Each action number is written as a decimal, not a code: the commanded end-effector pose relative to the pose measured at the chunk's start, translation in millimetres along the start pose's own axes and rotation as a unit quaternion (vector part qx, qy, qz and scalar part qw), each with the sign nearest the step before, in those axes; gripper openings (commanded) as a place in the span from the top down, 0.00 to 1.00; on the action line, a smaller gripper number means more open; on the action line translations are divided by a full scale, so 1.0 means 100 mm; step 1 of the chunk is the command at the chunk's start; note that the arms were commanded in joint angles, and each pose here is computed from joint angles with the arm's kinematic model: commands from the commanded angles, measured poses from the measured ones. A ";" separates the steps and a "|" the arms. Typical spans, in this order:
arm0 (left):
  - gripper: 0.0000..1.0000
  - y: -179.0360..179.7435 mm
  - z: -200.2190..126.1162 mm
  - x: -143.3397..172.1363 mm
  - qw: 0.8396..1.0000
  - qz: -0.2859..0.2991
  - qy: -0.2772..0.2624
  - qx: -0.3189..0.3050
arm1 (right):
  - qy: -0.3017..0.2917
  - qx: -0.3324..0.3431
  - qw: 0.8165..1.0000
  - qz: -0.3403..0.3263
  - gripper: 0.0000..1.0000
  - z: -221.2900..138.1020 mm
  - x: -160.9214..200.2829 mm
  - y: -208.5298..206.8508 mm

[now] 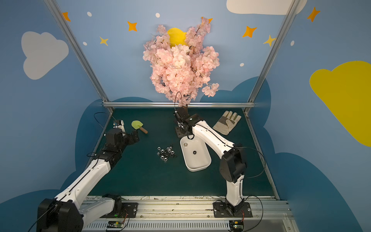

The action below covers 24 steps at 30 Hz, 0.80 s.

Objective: Put the nuts on the desktop into the storage box
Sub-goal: Place the nut in the storage box.

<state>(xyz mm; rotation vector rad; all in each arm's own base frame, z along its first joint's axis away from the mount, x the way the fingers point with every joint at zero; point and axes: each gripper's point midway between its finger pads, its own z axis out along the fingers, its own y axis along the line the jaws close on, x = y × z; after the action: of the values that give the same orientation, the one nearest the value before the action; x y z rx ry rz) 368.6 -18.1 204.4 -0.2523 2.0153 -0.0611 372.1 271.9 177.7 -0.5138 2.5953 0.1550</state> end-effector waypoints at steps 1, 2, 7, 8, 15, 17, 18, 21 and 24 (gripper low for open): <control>0.00 -0.07 0.00 -0.03 1.000 0.003 -0.006 0.017 | 0.059 0.016 0.998 0.028 0.80 0.19 0.44 -0.34; 0.00 -0.08 0.01 -0.03 1.000 0.004 -0.005 0.020 | 0.070 0.012 0.997 0.036 0.80 0.23 0.52 -0.40; 0.00 -0.14 0.03 -0.01 0.999 0.006 0.001 0.034 | 0.109 -0.005 0.993 0.043 0.80 0.43 0.71 -0.45; 0.00 -0.14 0.04 0.00 0.999 0.006 0.003 0.035 | 0.115 -0.011 0.992 0.043 0.80 0.48 0.71 -0.43; 0.00 -0.13 0.04 0.01 0.999 0.009 0.005 0.033 | 0.139 -0.023 0.989 0.044 0.80 0.87 0.65 -0.34; 0.00 -0.13 0.04 0.01 0.999 0.010 0.005 0.032 | 0.145 -0.020 0.988 0.041 0.80 0.99 0.64 -0.34; 0.00 -0.13 0.04 0.01 0.999 0.010 0.006 0.031 | 0.148 -0.019 0.988 0.040 0.79 1.03 0.63 -0.34; 0.00 -0.13 0.04 0.00 0.999 0.011 0.007 0.031 | 0.155 -0.013 0.987 0.038 0.78 1.15 0.61 -0.34; 0.00 -0.12 0.04 0.00 0.999 0.010 0.007 0.030 | 0.157 -0.012 0.987 0.033 0.72 1.21 0.58 -0.32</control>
<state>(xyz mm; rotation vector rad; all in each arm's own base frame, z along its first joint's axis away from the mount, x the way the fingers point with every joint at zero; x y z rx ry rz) 371.7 -28.0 199.3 -0.2099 2.0342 -0.1086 385.2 240.3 38.2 -0.4718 2.9408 0.1328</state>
